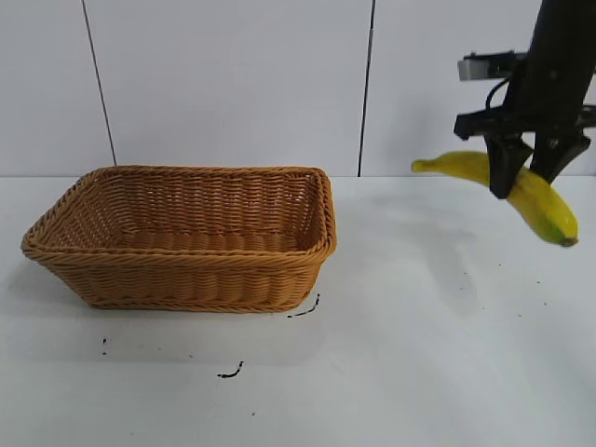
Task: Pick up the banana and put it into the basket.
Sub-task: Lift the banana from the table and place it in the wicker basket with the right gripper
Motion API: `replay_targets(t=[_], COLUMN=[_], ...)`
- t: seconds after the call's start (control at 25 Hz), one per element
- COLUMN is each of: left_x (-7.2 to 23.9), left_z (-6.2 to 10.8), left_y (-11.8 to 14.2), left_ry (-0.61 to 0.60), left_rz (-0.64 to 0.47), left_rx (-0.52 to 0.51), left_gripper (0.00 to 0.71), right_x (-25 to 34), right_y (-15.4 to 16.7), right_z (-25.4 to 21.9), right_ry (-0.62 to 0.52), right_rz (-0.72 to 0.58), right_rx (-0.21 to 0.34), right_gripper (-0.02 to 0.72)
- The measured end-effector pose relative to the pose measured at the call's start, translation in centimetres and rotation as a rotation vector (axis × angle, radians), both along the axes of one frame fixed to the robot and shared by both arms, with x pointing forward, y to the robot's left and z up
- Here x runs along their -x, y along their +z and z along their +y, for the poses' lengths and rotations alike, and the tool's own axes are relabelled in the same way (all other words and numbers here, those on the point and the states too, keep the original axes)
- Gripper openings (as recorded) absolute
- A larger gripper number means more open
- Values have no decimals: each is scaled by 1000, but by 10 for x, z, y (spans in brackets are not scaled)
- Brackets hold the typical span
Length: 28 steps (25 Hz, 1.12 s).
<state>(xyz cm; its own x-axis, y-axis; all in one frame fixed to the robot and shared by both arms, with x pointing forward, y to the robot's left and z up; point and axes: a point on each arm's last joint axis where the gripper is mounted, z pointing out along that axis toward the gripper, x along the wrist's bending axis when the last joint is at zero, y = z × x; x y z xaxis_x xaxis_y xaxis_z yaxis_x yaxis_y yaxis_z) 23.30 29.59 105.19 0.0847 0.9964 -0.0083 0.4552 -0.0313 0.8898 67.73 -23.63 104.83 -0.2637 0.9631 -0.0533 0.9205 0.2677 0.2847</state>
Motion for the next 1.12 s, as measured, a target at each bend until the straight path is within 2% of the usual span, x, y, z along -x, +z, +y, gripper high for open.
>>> replay_targets(t=[0.56, 0.8, 1.0, 1.12], left_x=[0, 0, 0, 0], left_z=[0, 0, 0, 0], left_y=[0, 0, 0, 0], left_ry=[0, 0, 0, 0], left_rz=[0, 0, 0, 0], left_rx=[0, 0, 0, 0], left_gripper=[693, 693, 693, 693], right_x=[16, 12, 16, 15], right_y=[35, 11, -8, -25], right_z=[110, 168, 221, 241], right_ry=[358, 501, 706, 776], right_rz=[-144, -182, -314, -374], right_rx=[7, 6, 19, 29], right_gripper=[290, 290, 290, 290])
